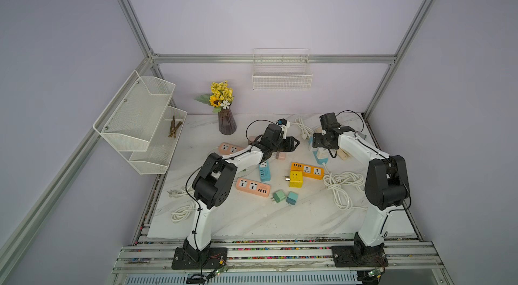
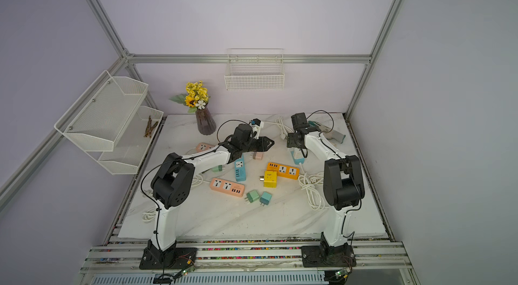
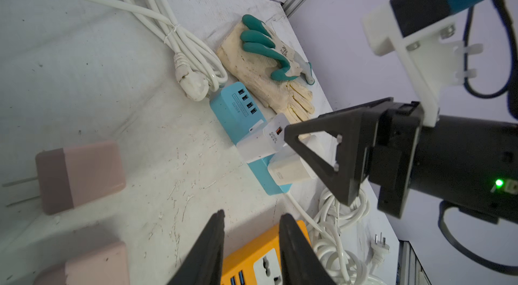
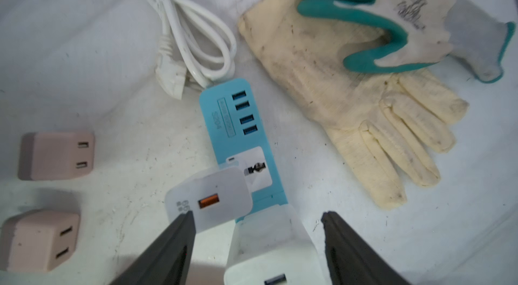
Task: Pull the plug off the socket
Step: Remove the plug from the socket.
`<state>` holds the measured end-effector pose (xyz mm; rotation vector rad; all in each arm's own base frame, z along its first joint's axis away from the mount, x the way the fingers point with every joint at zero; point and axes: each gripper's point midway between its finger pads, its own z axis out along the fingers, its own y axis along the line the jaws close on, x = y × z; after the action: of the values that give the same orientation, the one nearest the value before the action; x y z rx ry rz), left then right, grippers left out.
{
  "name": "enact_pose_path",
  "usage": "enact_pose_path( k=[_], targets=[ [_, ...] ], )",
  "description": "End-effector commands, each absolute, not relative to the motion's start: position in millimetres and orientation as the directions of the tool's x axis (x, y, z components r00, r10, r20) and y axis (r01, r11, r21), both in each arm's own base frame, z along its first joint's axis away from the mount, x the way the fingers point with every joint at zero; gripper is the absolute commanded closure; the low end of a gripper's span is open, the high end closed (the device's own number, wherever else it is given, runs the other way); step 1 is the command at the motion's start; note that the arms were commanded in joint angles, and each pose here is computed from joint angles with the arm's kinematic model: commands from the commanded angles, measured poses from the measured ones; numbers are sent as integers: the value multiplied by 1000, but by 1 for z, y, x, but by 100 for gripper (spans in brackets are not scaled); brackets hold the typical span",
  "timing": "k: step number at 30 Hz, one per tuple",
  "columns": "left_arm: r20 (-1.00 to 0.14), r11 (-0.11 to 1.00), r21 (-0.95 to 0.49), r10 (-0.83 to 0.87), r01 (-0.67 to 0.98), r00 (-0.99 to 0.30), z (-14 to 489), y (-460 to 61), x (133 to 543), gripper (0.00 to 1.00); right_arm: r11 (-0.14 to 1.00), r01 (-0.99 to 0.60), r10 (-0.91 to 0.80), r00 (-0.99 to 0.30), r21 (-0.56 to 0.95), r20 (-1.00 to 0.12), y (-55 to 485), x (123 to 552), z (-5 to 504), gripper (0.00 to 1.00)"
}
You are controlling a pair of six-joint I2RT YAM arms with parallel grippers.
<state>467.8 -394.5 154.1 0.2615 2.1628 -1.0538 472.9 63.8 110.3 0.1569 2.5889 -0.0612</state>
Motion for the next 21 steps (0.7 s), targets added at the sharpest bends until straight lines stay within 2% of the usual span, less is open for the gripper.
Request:
enact_pose_path(
  k=[1, 7, 9, 15, 19, 21],
  targets=[
    [-725, 610, -609, -168, 508, -668, 185, -403, 487, 65, 999, 38, 28, -887, -12, -461, 67, 458, 106, 23],
    [-816, 620, -500, -103, 605, -569, 180, -407, 493, 61, 997, 34, 1, -911, -74, -412, 55, 449, 89, 21],
    [-861, 622, -428, -61, 655, -505, 179, -405, 492, 55, 998, 27, 0, -912, -60, -410, 58, 446, 92, 19],
    [-938, 576, -261, 38, 775, -344, 181, -405, 476, 55, 998, 8, -21, -914, -69, -406, 56, 440, 108, 13],
    [-945, 583, -252, 22, 773, -325, 179, -400, 473, 55, 996, 9, -26, -924, -88, -381, 48, 443, 96, 14],
    [-933, 570, -295, 2, 767, -361, 176, -402, 471, 57, 996, -3, -35, -929, -89, -368, 48, 448, 86, 17]
  ],
)
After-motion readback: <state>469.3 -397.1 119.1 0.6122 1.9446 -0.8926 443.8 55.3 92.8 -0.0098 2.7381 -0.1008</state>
